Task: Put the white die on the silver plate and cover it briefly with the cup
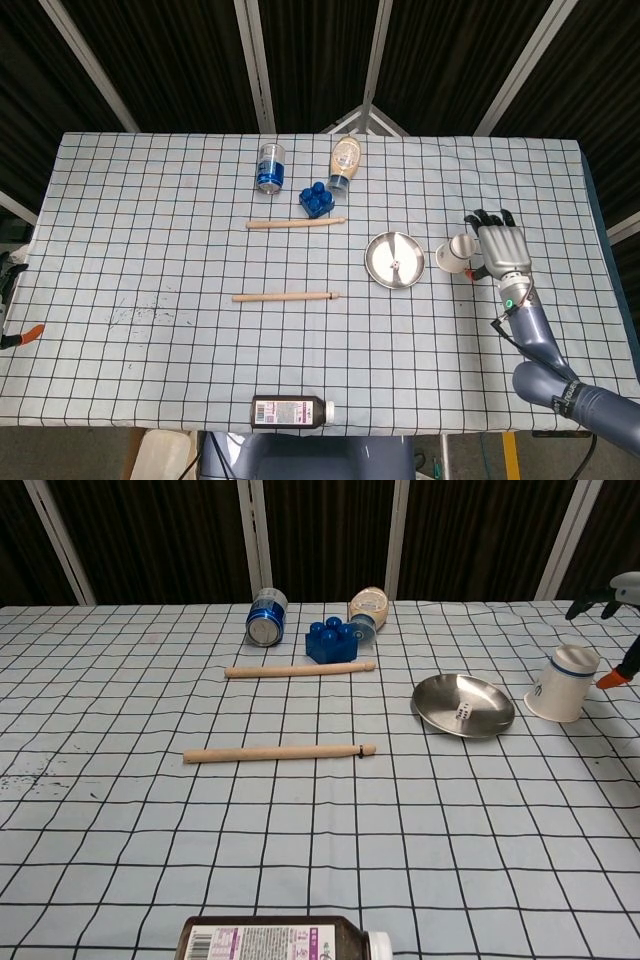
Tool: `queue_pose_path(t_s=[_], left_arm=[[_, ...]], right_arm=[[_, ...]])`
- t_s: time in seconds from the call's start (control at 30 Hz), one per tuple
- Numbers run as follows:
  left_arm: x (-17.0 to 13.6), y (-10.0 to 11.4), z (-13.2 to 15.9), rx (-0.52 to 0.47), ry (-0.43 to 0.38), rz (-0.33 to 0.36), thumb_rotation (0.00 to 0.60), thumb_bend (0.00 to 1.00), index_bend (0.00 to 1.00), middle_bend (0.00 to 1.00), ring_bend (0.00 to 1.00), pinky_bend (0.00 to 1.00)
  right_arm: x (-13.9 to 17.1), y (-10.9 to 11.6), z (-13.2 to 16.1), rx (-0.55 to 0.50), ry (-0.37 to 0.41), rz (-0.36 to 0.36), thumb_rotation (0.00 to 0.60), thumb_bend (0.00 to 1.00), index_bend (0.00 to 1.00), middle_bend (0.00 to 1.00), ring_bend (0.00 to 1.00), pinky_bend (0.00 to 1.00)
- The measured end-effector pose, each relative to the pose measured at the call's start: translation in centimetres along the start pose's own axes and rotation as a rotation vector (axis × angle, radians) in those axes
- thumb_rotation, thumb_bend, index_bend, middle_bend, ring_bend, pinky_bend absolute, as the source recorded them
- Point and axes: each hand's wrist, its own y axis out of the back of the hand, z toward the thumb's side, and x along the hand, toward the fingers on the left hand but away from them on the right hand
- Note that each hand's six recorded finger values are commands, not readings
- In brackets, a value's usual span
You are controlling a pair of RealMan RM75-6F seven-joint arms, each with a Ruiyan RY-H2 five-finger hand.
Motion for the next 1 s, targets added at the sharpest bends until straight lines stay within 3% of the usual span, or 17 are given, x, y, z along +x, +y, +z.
queue_pose_path(t_s=[0.2,0.43,1.0], left_arm=[[0.0,0.0,0.0,0.003,0.001,0.0,0.6,0.22,0.17,0.0,0.0,0.06],[0.2,0.0,-0.2,0.005,0.008,-0.001,0.6,0.22,0.17,0.0,0.0,0.06],[0.2,-0.3,-0.2,0.018,0.017,-0.009,0.6,0.22,0.2,0.0,0.0,0.06]], right_arm=[[-0.3,-0.9,0.6,-0.006,0.016,0.018,0.6,0.07,0.23,0.19,0.24,0.0],[-1.1,-0.9,1.4,-0.011,0.031,0.009,0.6,0.21,0.26,0.27,0.33,0.0],[-2.0,-1.5,0.9,-0.012,0.022,0.011,0.6,0.3,0.34,0.36,0.4,0.0]])
